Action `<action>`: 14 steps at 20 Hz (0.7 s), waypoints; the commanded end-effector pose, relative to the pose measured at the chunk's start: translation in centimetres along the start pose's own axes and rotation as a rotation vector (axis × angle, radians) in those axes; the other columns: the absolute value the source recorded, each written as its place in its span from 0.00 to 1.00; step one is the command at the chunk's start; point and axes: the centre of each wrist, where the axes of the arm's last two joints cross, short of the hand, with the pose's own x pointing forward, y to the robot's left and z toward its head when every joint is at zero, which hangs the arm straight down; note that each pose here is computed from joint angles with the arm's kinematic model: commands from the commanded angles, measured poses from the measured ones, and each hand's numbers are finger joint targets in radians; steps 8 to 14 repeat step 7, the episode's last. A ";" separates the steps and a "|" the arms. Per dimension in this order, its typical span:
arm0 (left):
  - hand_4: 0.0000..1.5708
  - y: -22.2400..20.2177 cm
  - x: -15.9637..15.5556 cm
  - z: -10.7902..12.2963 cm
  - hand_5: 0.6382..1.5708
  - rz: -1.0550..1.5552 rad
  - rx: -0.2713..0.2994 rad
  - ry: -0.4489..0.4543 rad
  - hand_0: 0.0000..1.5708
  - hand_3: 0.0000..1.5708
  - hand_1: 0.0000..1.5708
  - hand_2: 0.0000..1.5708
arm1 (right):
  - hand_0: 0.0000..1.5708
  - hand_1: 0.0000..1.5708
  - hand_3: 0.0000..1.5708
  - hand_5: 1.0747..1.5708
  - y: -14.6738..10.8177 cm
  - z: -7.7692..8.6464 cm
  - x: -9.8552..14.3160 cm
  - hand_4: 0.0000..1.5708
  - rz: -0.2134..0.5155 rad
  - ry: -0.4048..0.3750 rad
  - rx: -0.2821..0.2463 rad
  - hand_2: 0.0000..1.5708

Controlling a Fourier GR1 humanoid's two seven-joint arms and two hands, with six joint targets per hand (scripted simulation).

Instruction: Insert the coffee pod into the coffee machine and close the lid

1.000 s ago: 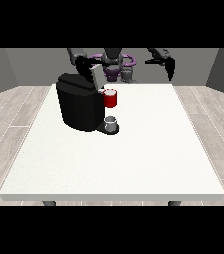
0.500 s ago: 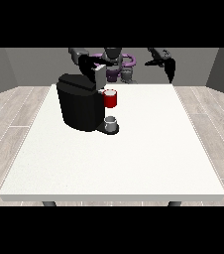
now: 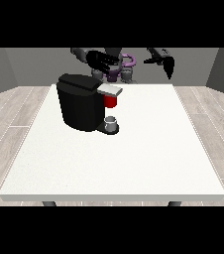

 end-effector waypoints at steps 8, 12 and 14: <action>0.12 0.0 -4.4 4.7 1.00 0.045 0.064 0.054 0.00 0.00 0.00 0.00 | 0.00 0.00 0.00 1.00 5.1 8.1 -6.2 0.10 -0.197 0.042 0.001 0.00; 0.12 0.0 -4.4 4.7 1.00 0.045 0.064 0.054 0.00 0.00 0.00 0.00 | 0.00 0.00 0.00 1.00 5.1 8.1 -6.2 0.10 -0.197 0.042 0.001 0.00; 0.12 0.0 -4.4 4.7 1.00 0.045 0.064 0.054 0.00 0.00 0.00 0.00 | 0.00 0.00 0.00 1.00 5.1 8.1 -6.2 0.10 -0.197 0.042 0.001 0.00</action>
